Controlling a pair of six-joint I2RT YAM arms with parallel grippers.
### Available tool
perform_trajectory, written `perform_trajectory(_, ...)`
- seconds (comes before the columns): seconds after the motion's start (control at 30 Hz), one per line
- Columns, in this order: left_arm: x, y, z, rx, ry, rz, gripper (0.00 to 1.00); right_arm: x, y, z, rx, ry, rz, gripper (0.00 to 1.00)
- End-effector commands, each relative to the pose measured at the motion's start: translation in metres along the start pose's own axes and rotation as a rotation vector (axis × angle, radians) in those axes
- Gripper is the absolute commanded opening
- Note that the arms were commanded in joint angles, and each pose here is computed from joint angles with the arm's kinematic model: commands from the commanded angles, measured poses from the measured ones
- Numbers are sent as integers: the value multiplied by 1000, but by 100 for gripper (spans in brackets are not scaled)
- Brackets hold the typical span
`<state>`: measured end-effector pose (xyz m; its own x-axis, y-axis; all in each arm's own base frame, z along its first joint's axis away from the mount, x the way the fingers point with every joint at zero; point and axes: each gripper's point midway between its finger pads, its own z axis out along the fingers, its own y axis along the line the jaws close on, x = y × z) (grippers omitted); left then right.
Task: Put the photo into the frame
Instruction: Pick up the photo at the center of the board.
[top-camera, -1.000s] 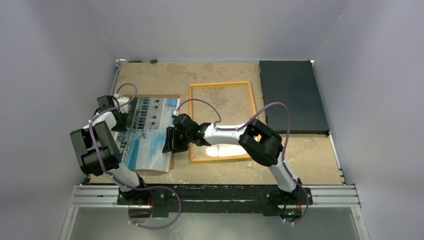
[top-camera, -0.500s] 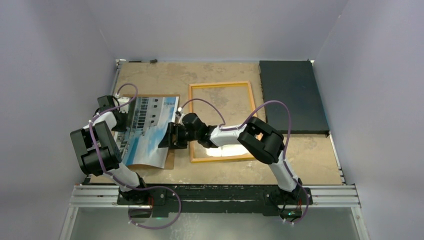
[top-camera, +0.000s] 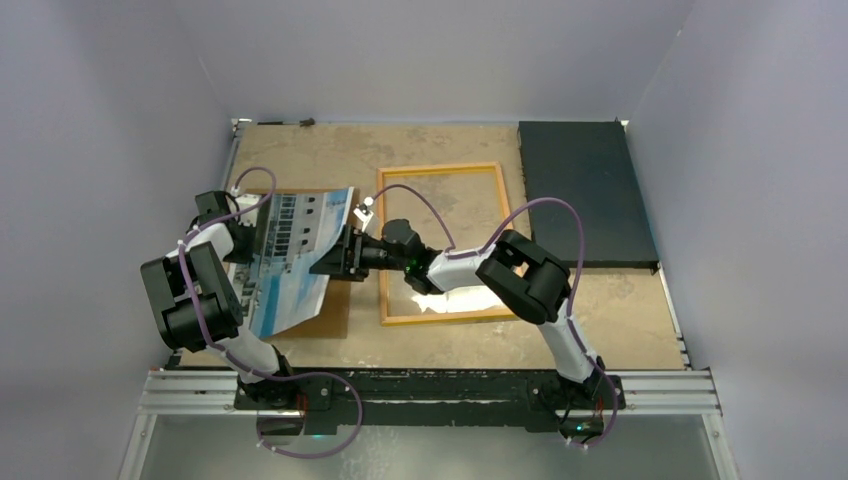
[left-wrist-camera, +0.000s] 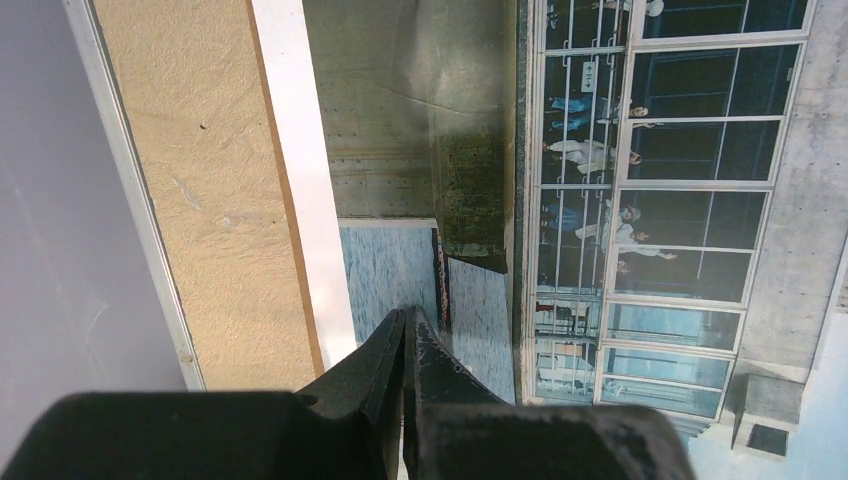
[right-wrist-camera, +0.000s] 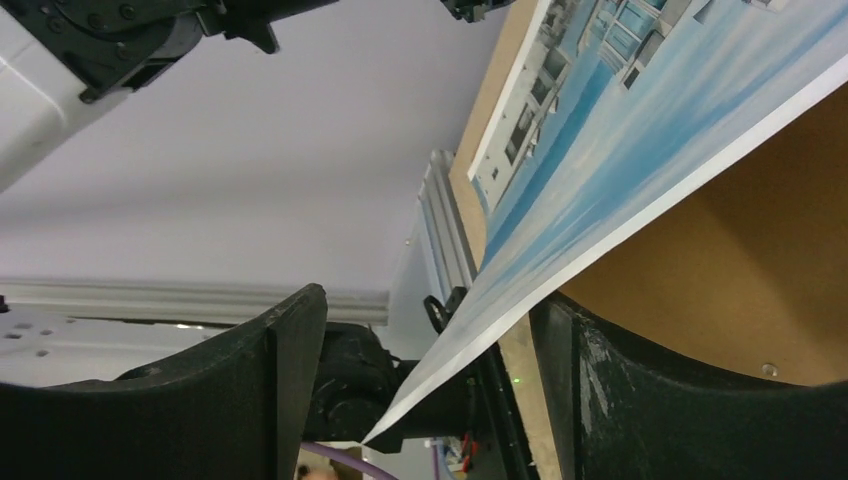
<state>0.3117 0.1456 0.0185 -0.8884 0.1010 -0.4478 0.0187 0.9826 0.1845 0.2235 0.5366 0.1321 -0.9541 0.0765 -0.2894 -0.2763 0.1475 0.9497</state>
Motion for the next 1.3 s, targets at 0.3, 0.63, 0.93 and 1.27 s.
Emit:
perform_trajectory(0.3,25,-19,-4,73,94,2,0,-8,-25,1,179,18,29,36)
perform_trajectory(0.63,-56,-18,-88,181,-83,8,37,-51,7,-7,278,-68,-100,0)
perform_trajectory(0.93,-116,-68,-193,459,-390,272,68,-183,85,-48,214,-314,-95,0)
perform_trajectory(1.27,-127,-116,-250,400,-760,696,79,-234,148,-90,120,-432,-54,0)
